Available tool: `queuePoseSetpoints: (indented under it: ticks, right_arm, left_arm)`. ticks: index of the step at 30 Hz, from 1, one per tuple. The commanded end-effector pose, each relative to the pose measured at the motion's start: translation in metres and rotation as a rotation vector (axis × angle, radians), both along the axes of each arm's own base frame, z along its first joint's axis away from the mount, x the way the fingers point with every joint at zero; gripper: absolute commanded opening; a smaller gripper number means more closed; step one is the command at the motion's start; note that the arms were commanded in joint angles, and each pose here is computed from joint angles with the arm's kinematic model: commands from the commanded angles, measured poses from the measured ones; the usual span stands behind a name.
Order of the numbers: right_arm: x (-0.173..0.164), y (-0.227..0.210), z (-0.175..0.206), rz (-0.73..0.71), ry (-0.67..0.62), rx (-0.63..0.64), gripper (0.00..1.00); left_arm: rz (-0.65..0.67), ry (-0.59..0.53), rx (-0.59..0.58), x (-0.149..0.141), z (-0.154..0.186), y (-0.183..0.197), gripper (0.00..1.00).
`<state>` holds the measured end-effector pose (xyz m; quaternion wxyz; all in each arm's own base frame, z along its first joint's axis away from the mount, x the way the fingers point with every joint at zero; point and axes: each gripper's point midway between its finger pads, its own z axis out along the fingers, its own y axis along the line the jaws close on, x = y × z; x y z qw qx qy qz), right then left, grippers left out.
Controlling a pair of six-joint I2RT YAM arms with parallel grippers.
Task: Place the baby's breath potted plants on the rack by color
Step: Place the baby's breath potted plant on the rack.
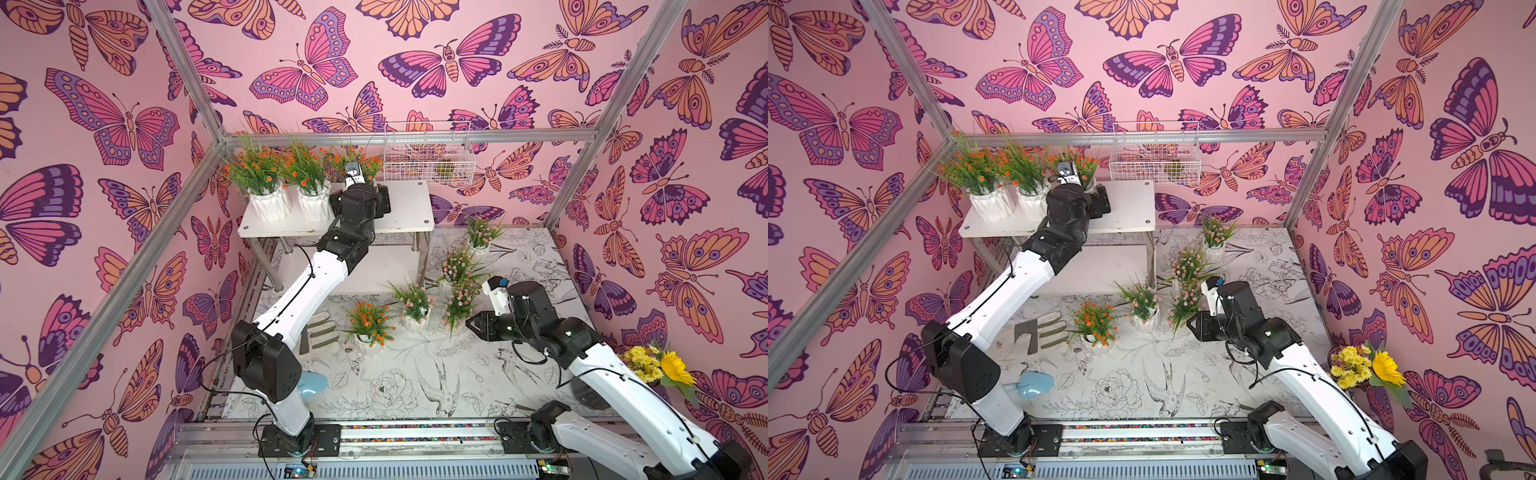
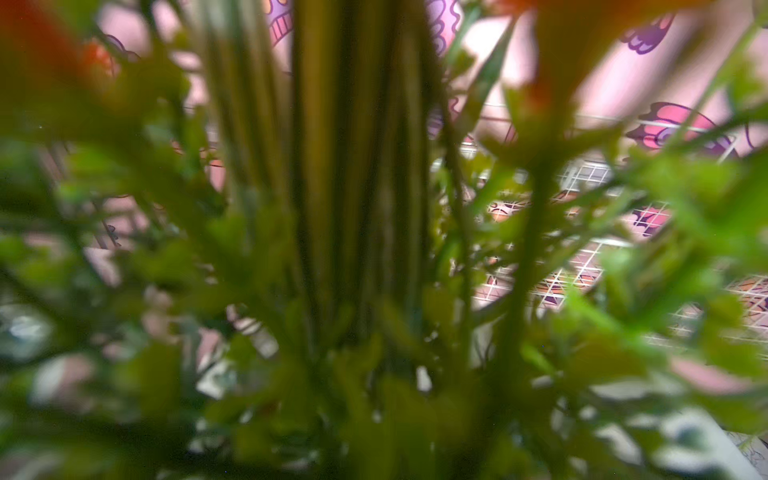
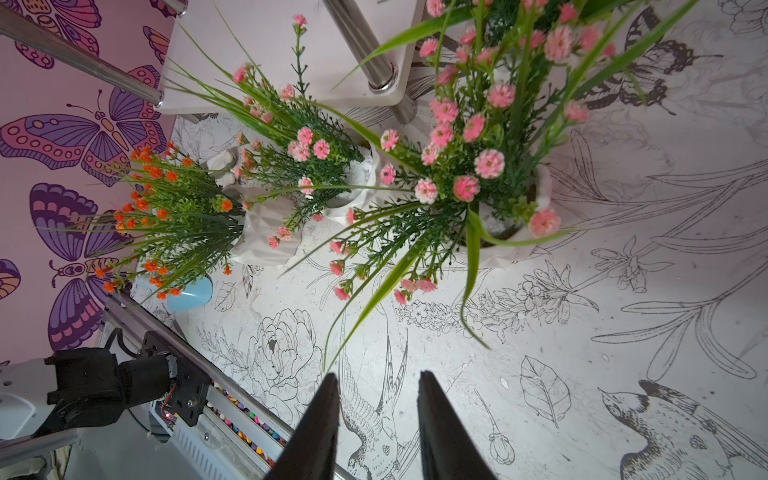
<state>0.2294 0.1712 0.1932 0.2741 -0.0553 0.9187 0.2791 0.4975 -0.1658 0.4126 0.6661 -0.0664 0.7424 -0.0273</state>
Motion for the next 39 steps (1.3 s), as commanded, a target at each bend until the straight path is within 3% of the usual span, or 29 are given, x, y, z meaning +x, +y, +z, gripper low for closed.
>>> queuePoseSetpoints:
  ticks: [1, 16, 28, 39]
  right_arm:
    - [0.005, 0.003, 0.003, 0.002, -0.018, 0.018, 0.34]
    - [0.014, 0.009, 0.014, 0.018, -0.053, 0.031, 0.34]
    - [0.02, 0.023, 0.015, 0.045, -0.037, 0.076, 0.34]
    - [0.001, 0.075, 0.006, 0.145, -0.054, 0.031, 0.34]
  left_arm:
    - [-0.05, -0.063, -0.05, -0.017, 0.03, 0.0, 1.0]
    - [-0.212, -0.041, -0.011, -0.063, 0.019, -0.027, 1.0]
    - [-0.249, -0.047, 0.024, -0.101, 0.014, -0.029, 1.0]
    - [-0.305, 0.013, 0.058, -0.164, -0.016, -0.014, 1.0]
